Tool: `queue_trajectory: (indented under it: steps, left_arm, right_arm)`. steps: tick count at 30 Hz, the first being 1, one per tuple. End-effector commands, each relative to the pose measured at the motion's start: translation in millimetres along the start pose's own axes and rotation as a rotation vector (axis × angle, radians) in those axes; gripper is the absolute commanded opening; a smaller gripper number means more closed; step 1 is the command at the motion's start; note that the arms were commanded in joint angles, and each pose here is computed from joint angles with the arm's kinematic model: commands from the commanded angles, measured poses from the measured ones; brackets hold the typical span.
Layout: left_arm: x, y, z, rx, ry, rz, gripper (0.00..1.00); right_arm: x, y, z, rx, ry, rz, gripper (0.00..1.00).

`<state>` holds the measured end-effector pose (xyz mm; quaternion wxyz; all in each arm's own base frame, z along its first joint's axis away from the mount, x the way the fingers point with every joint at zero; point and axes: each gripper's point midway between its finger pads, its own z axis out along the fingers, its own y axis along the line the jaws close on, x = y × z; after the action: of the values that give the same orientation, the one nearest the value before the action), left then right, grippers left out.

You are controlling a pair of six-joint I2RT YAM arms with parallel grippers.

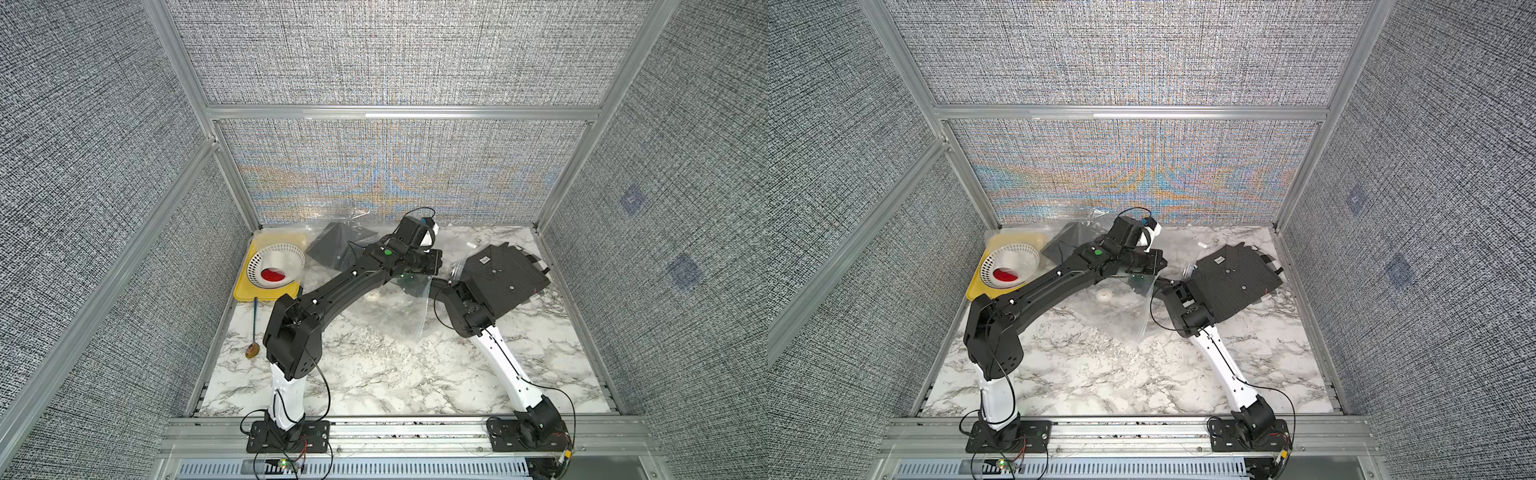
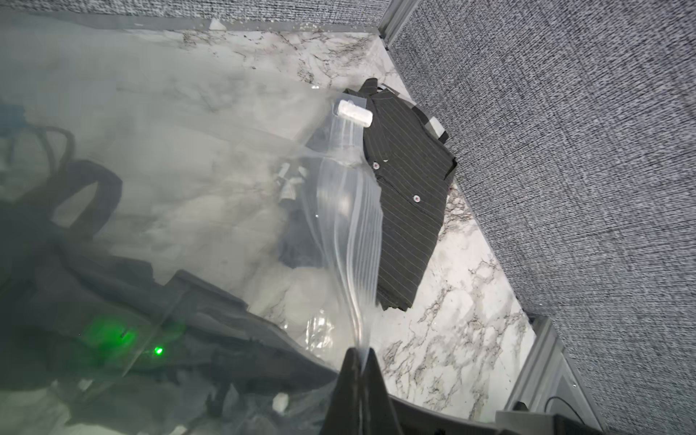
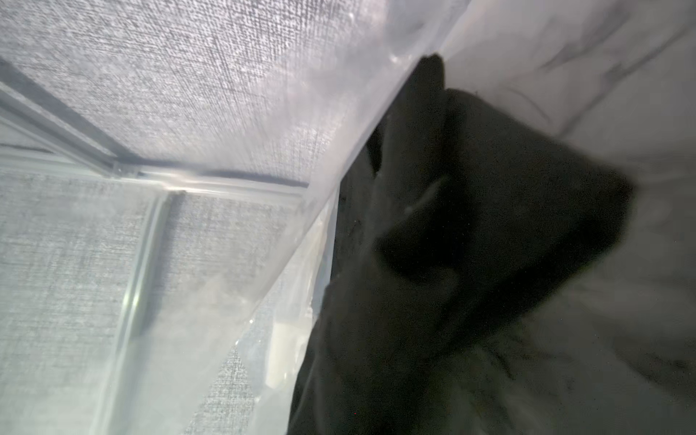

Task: Place the folded shirt into the vacuum bag
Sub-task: Place the shirt in the vacuum bag.

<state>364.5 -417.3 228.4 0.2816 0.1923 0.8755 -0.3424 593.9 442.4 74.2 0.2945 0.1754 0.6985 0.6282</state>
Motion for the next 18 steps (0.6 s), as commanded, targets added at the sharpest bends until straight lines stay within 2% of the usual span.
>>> queue_trajectory:
  steps: [1,4,5,7,9,13,18]
  left_arm:
    - [-7.7,22.9,0.0,-0.090,-0.029,0.025,0.00]
    - [-12.4,41.9,5.2,-0.139,-0.035,0.017,0.00]
    - [-13.4,46.0,6.8,-0.145,-0.031,0.017,0.00]
    - [-18.1,50.1,4.2,-0.146,-0.033,0.012,0.00]
    - [-11.8,61.7,15.0,-0.162,-0.011,-0.002,0.00]
    - [-11.2,69.5,17.6,-0.173,-0.006,-0.010,0.00]
    - [-13.5,79.3,15.9,-0.191,-0.011,-0.021,0.00]
  right_arm:
    - [5.9,-12.1,10.1,0.039,0.051,-0.004,0.00]
    - [8.6,-13.3,9.9,0.032,0.072,0.002,0.02]
    - [10.5,-12.7,7.0,0.032,0.078,-0.004,0.07]
    - [12.5,-7.9,-1.9,0.039,0.081,-0.030,0.23]
    - [14.0,-3.4,-12.8,0.065,0.081,-0.063,0.33]
    - [14.5,4.9,-33.2,0.108,0.082,-0.092,0.41]
    - [22.0,5.2,-63.1,0.179,0.102,-0.103,0.59]
